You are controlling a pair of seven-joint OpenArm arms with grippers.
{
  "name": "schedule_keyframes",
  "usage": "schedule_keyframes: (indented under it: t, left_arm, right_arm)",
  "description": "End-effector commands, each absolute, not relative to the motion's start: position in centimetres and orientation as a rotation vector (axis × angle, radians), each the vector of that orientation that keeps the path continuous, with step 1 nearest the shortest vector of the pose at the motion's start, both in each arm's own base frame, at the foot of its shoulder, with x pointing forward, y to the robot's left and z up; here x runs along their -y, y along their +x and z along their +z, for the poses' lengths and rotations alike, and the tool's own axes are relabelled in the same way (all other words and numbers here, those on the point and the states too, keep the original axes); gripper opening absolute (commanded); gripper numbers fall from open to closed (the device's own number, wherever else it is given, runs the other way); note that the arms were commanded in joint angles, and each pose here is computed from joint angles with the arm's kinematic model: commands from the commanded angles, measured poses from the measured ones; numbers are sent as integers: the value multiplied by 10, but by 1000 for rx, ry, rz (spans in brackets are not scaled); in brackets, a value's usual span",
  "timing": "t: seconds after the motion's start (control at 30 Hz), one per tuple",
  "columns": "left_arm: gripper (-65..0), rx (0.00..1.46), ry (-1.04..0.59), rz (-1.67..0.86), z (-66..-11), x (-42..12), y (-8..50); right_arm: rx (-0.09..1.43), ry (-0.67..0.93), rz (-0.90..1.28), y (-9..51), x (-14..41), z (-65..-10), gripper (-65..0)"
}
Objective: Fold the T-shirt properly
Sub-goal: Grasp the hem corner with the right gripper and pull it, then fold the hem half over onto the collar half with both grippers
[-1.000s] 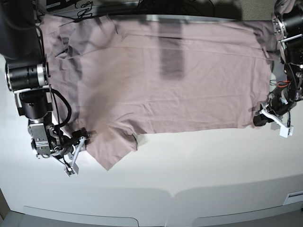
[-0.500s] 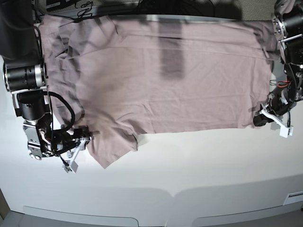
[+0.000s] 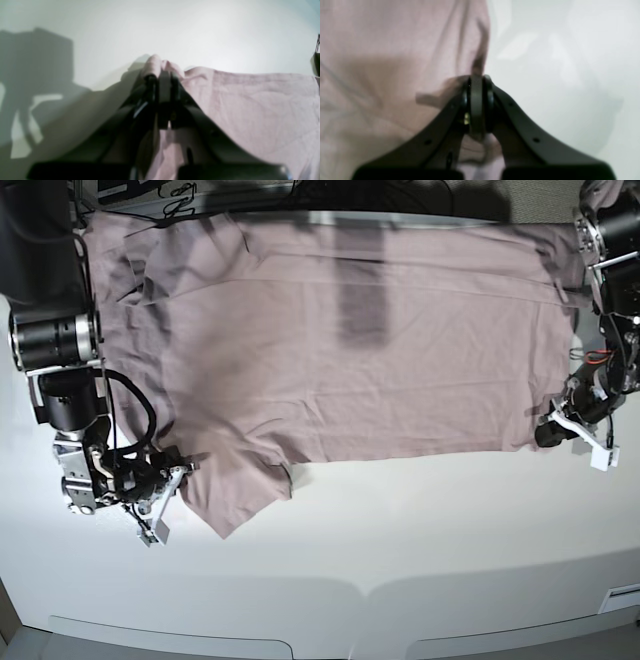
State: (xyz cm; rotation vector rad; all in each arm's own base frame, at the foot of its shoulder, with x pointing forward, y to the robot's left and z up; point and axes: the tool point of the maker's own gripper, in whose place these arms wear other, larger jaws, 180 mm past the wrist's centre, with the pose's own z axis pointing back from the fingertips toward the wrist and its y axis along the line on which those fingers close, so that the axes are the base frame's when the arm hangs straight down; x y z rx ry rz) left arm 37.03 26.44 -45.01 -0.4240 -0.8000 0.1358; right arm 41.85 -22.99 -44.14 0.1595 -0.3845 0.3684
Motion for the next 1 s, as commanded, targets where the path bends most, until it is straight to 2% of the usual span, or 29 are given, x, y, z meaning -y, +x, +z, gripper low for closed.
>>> schedule_keyframes:
  t: [0.0, 0.3, 0.47, 0.7, 0.8, 0.97]
  left_arm:
    - [-650, 803, -390, 129, -447, -274, 373]
    - [-650, 949, -415, 173, -421, -278, 394]
    - [-650, 980, -399, 130, -404, -280, 401]
    - [-650, 1019, -370, 48, -385, -276, 398]
    - [-650, 1043, -385, 17, -373, -268, 390]
    - [-650, 1063, -395, -62, -357, -254, 364]
  right_arm:
    - [409, 141, 374, 427, 233, -435, -650]
    - [609, 75, 317, 463, 262, -396, -650]
    - [702, 117, 277, 474, 272, -359, -650]
    - [776, 141, 366, 454, 269, -321, -650]
    - [756, 74, 412, 434, 272, -320, -650]
    - [809, 87, 328, 407, 286, -317, -650]
